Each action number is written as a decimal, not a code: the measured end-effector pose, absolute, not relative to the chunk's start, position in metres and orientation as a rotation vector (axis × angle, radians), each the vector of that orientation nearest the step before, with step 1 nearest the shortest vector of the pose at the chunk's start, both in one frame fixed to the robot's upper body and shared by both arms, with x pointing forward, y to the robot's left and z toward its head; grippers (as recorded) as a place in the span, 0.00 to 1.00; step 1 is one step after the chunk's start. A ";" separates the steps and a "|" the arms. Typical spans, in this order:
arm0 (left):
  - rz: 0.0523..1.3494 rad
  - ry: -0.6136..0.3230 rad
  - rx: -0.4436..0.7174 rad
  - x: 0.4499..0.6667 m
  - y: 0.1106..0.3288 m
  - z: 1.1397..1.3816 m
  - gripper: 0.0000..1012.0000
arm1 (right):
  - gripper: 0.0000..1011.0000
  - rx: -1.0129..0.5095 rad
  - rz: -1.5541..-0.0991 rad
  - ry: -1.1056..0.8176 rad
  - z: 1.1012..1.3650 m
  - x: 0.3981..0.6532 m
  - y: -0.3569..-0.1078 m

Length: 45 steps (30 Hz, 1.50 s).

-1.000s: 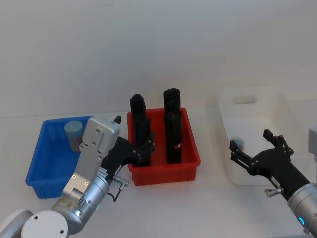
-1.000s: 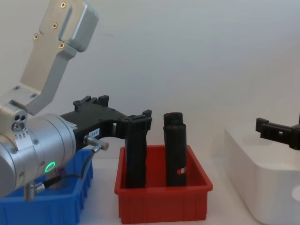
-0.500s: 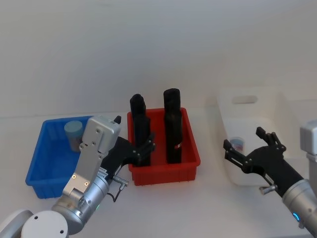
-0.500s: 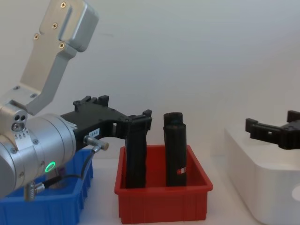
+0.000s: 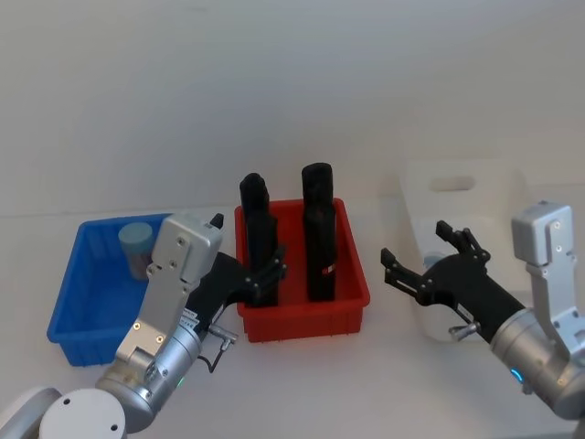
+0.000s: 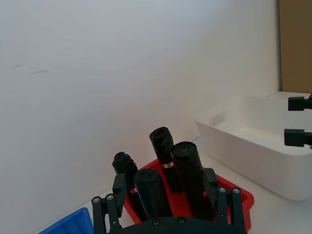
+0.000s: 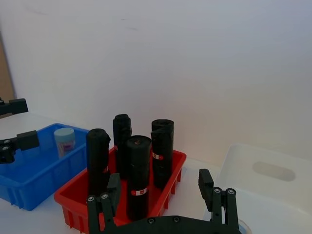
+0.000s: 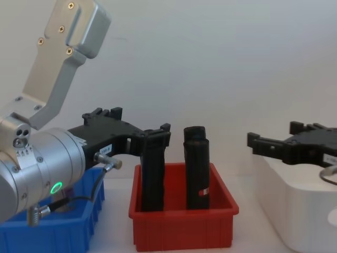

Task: Pick the cotton swabs from the blue box and place them into the white box.

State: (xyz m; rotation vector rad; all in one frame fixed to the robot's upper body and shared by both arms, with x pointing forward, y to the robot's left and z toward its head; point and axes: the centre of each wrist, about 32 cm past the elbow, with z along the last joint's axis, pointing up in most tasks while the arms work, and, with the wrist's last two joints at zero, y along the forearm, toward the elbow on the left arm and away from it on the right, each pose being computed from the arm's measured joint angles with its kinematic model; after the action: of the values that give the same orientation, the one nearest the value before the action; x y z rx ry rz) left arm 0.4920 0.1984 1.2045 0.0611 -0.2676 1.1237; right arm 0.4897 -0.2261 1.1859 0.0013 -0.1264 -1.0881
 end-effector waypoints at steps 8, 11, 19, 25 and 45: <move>1.124 -0.268 0.061 0.492 0.198 1.204 0.99 | 0.99 -0.015 -1.044 -0.129 1.182 0.511 -0.220; 1.124 -0.268 0.061 0.492 0.198 1.204 0.99 | 0.99 -0.020 -1.035 -0.130 1.181 0.517 -0.218; 1.124 -0.268 0.061 0.492 0.198 1.204 0.99 | 0.99 -0.036 -1.012 -0.124 1.176 0.538 -0.214; 1.124 -0.268 0.061 0.492 0.198 1.204 0.99 | 0.99 -0.042 -0.992 -0.115 1.172 0.554 -0.211; 1.124 -0.268 0.061 0.492 0.198 1.204 0.99 | 0.99 -0.066 -0.921 -0.104 1.162 0.603 -0.197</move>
State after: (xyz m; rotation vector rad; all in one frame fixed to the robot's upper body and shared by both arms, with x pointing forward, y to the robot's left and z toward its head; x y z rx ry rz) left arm 0.4920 0.1984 1.2044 0.0611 -0.2677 1.1237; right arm 0.6030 -0.1966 1.1620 -0.0661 -0.1038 -0.9213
